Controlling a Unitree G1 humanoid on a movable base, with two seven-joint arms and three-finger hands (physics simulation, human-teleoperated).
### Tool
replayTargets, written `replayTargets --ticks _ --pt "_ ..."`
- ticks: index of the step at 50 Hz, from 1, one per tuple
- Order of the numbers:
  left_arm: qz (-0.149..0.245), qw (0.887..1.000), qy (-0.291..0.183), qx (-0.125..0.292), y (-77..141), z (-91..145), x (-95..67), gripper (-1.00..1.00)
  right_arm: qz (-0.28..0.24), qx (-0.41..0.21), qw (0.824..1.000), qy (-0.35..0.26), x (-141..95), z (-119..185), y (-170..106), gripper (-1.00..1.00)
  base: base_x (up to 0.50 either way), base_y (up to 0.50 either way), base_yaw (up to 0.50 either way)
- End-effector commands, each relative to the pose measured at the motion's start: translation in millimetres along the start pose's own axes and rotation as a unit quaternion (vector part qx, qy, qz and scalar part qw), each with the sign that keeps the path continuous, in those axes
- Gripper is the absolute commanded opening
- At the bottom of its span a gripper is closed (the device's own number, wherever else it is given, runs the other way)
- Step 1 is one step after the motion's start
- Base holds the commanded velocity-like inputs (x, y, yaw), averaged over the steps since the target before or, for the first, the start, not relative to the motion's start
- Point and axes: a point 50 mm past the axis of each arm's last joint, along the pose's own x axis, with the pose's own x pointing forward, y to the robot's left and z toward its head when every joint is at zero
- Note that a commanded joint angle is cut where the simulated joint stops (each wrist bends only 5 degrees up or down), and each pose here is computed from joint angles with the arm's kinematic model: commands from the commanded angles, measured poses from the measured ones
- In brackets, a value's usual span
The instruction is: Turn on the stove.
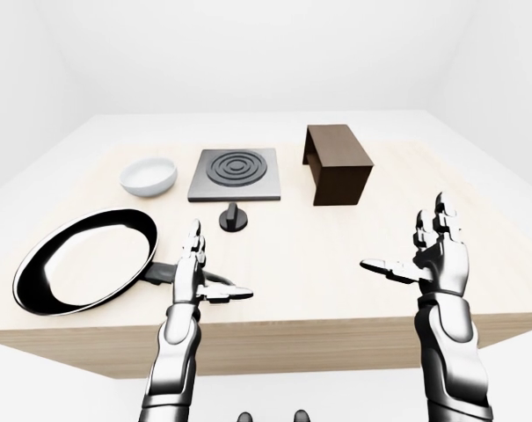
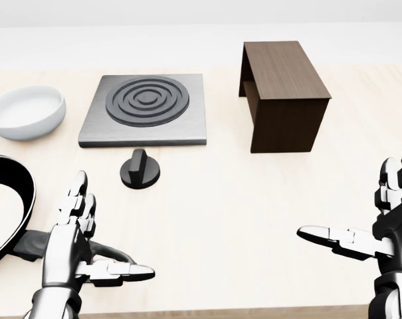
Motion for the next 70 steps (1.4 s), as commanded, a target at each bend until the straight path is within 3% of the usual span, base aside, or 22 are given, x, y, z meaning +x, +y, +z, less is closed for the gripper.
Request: replayTargets --ticks 1,48,56,70 --pt "0.002 1.000 -0.001 0.001 1 -1 1.3 1.00 0.003 0.005 1.000 0.000 0 0 -1 1.00 0.31 0.00 0.00" --pt "0.001 1.000 0.004 0.006 -3 -5 1.9 1.00 0.002 0.013 1.000 0.004 -1 -1 -2 1.00 0.28 0.00 0.00" --pt "0.001 1.000 0.007 0.004 -5 -2 10.0 1.00 0.004 0.013 1.000 0.008 -2 -3 -1 1.00 0.00 0.00 0.00" --pt "0.024 0.999 0.020 0.037 4 -8 43.9 1.00 0.010 0.009 1.000 0.010 -1 -4 2 1.00 0.00 0.00 0.00"
